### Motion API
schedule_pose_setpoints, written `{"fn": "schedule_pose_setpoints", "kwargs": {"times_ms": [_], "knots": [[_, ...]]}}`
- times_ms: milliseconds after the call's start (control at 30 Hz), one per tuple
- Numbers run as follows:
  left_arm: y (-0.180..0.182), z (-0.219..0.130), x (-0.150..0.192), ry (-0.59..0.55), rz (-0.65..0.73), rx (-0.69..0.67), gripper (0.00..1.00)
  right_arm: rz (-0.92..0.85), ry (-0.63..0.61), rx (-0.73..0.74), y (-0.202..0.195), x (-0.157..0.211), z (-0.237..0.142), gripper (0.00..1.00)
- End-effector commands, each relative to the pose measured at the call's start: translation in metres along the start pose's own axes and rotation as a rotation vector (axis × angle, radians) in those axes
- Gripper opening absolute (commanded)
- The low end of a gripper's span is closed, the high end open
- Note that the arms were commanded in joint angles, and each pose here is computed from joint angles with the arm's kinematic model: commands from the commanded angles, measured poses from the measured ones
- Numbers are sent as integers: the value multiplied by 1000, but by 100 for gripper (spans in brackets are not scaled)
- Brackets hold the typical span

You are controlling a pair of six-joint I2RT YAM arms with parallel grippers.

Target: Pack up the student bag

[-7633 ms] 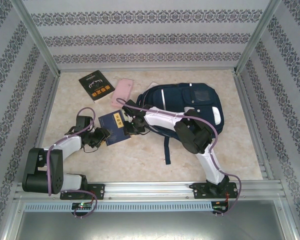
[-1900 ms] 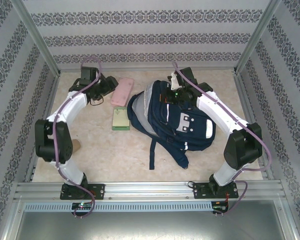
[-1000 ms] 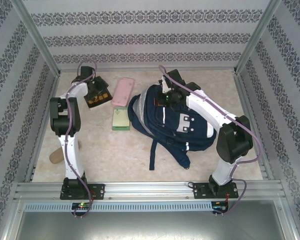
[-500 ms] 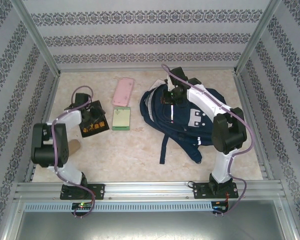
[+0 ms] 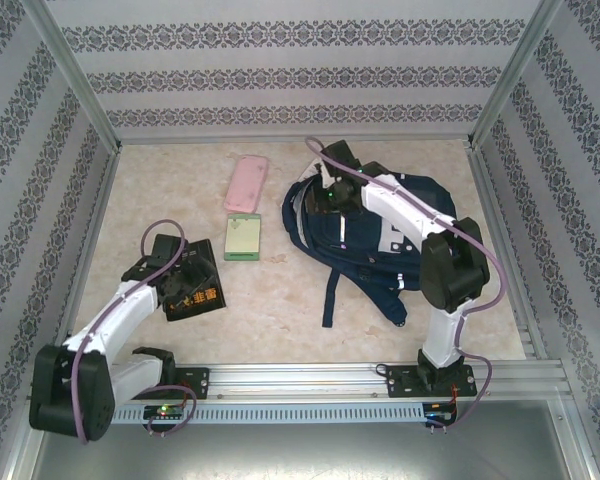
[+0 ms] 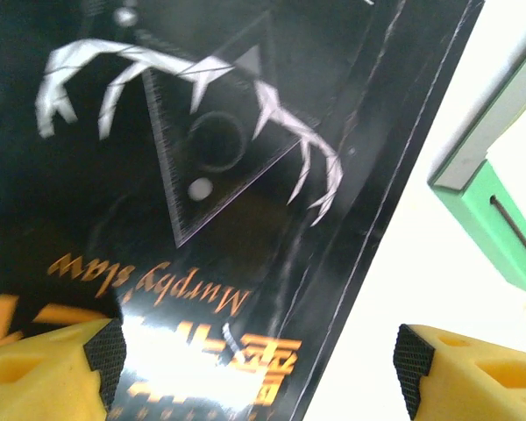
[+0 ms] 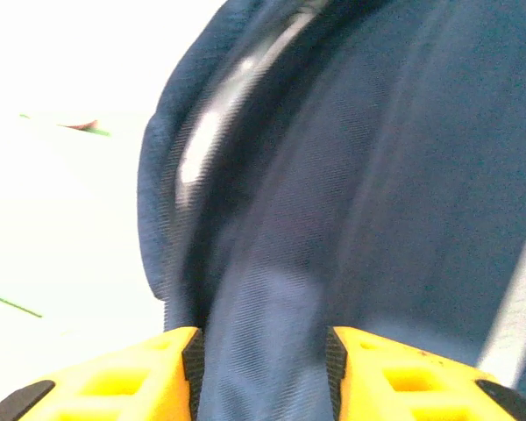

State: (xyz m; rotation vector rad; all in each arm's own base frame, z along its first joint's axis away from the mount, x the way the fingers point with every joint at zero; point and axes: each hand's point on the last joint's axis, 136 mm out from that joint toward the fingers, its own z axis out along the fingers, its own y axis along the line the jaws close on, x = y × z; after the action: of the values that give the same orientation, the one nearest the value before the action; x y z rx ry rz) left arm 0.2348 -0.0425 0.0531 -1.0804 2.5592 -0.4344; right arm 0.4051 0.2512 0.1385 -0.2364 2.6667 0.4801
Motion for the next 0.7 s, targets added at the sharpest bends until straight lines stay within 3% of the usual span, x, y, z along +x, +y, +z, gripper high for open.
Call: {"fn": "schedule_pose_setpoints", "kwargs": {"times_ms": [0, 200, 433, 667], "knots": [[16, -20, -4, -12, -11, -89, 83, -38, -79, -34, 37, -5, -16, 46], [20, -28, -33, -66, -6, -133, 83, -71, -38, -131, 98, 19, 4, 47], [54, -13, -57, -76, -113, -193, 83, 44, 76, -337, 161, 55, 49, 46], [72, 13, -52, -18, -189, -200, 79, 78, 159, -419, 203, 82, 89, 43]]}}
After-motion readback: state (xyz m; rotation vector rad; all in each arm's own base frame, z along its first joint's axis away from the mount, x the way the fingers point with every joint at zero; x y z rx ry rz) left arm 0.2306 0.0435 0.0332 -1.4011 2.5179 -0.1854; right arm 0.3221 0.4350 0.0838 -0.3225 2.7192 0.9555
